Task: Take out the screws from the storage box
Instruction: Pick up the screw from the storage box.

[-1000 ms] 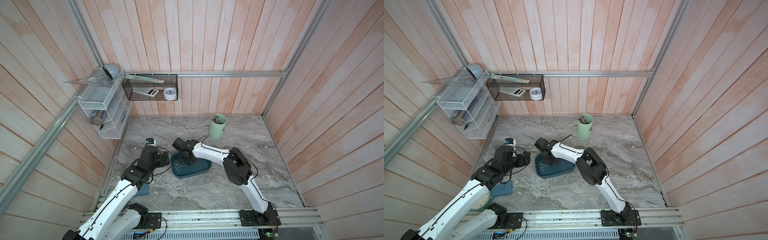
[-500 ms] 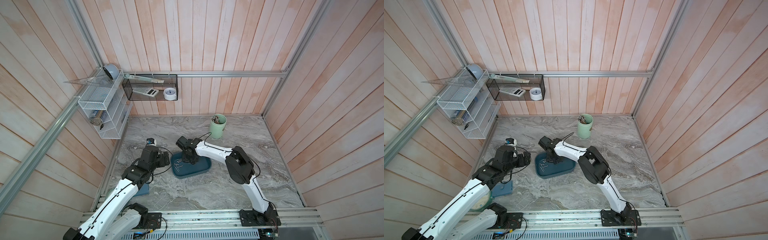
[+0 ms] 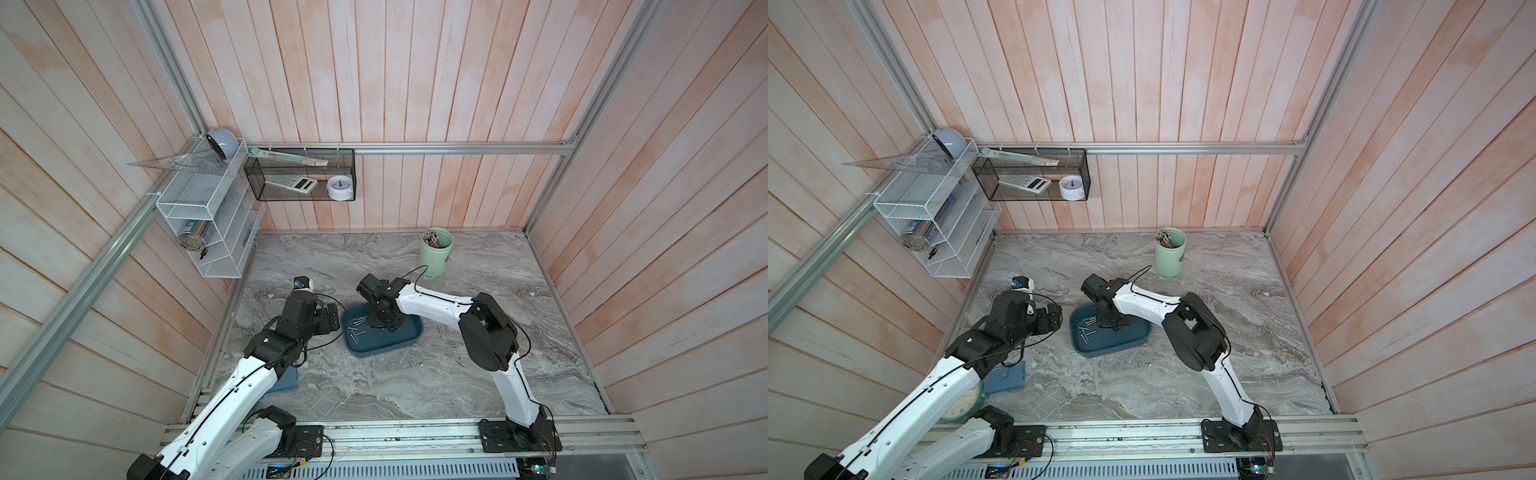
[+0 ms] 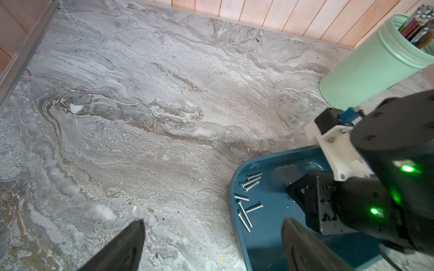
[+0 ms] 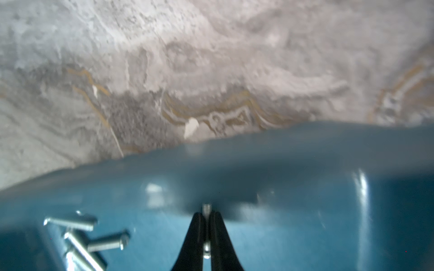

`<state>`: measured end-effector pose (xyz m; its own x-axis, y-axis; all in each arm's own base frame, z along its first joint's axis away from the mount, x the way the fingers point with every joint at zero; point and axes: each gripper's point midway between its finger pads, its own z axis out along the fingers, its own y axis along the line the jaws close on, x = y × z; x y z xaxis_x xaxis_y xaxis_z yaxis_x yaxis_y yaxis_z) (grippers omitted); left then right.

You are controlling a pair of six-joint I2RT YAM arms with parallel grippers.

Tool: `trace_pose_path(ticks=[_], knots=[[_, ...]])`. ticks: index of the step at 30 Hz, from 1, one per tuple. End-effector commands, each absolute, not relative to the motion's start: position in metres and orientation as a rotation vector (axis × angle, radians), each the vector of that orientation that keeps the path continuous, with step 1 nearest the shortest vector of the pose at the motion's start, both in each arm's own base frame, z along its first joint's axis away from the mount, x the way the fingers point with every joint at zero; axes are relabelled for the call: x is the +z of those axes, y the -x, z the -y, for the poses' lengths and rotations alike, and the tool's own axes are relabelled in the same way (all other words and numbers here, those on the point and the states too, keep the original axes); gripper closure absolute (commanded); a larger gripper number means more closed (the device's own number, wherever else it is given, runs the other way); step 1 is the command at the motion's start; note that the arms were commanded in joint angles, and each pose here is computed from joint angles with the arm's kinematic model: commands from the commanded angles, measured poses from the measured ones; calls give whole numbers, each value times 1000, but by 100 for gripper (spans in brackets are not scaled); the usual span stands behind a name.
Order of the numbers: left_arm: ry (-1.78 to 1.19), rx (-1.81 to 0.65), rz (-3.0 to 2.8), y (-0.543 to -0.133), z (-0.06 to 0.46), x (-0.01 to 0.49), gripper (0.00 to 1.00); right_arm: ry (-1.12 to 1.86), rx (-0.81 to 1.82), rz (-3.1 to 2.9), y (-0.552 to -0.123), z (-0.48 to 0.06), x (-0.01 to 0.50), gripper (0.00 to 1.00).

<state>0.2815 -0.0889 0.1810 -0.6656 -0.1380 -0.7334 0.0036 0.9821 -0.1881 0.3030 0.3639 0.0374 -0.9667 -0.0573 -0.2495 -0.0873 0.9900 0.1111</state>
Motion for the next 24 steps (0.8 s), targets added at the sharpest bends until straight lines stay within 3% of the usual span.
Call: trace_pose_path(ticks=[1, 7, 13, 19, 24], knots=[[55, -257, -2305, -281, 97, 175, 4, 111, 325, -2792, -310, -371, 79, 91], [15, -370, -2347, -278, 115, 170, 4, 122, 491, -2756, -303, -383, 90, 91], [11, -365, -2361, -278, 115, 167, 4, 125, 448, -2734, -302, -370, 98, 91], [42, -276, -2368, -280, 103, 163, 4, 162, 314, -2634, -303, -329, 130, 91], [52, -213, -2392, -281, 97, 159, 4, 35, 111, -2528, -305, -262, 151, 91]])
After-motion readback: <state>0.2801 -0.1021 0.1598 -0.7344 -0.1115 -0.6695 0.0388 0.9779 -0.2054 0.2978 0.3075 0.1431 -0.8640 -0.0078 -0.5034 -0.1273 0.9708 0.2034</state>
